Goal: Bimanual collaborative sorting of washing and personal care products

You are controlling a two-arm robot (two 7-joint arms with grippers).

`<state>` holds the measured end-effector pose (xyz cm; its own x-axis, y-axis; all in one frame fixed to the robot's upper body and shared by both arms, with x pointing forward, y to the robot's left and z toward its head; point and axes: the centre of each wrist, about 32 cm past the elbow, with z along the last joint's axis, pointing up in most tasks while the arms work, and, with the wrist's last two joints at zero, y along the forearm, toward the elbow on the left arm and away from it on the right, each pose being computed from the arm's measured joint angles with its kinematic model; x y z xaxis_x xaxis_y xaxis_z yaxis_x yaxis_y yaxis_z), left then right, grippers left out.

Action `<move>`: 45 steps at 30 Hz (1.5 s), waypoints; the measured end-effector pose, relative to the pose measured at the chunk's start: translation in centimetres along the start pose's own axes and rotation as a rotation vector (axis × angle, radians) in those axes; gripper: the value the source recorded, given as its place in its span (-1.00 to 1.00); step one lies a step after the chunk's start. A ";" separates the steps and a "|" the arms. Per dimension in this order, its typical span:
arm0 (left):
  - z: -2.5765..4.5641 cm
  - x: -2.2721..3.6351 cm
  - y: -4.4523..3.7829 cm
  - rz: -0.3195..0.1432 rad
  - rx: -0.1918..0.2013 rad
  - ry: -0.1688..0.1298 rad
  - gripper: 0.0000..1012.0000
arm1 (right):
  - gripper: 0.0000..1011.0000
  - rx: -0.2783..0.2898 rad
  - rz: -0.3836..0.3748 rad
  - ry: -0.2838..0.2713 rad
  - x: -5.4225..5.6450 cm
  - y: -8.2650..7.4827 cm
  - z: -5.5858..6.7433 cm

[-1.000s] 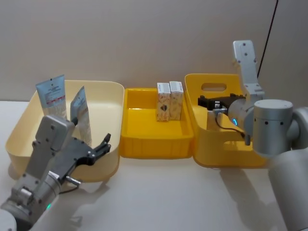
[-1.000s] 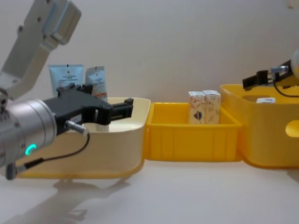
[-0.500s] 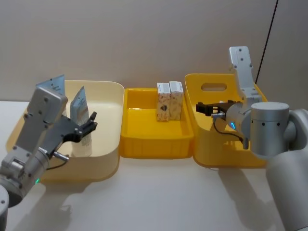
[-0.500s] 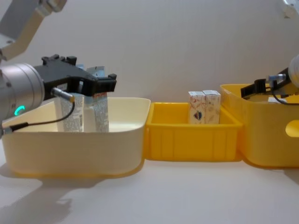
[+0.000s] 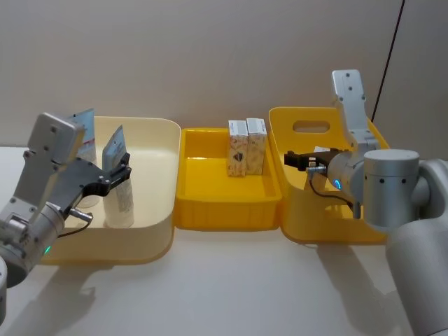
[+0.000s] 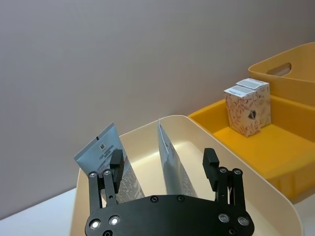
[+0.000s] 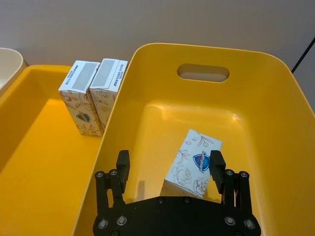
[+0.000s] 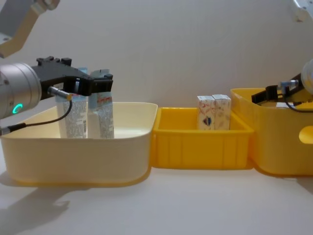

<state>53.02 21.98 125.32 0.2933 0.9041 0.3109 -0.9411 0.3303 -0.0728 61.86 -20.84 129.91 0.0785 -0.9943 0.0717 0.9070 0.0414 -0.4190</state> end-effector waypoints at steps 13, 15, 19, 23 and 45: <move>-1.70 1.34 -1.42 -0.056 0.018 0.104 0.98 | 0.98 -0.003 0.001 0.000 0.0 0.0 0.0; -1.88 1.53 -1.61 -0.064 0.022 0.113 0.98 | 0.98 -0.003 0.000 0.000 0.0 0.0 0.0; -2.48 2.08 -2.23 -0.085 0.035 0.139 0.98 | 0.98 -0.004 0.000 0.000 0.0 0.0 0.0; -2.97 2.54 -2.74 -0.098 0.048 0.155 0.98 | 0.98 -0.005 0.000 0.000 0.0 0.1 -0.1; -4.41 3.44 -4.76 -0.165 0.076 0.201 0.75 | 0.98 -0.006 0.000 0.001 0.0 0.1 -0.1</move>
<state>59.26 24.71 122.56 0.4639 0.8780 0.1178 -0.8856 0.4629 0.0371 61.89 -20.82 129.82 0.0786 -0.9944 0.0710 0.9047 0.0412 -0.4241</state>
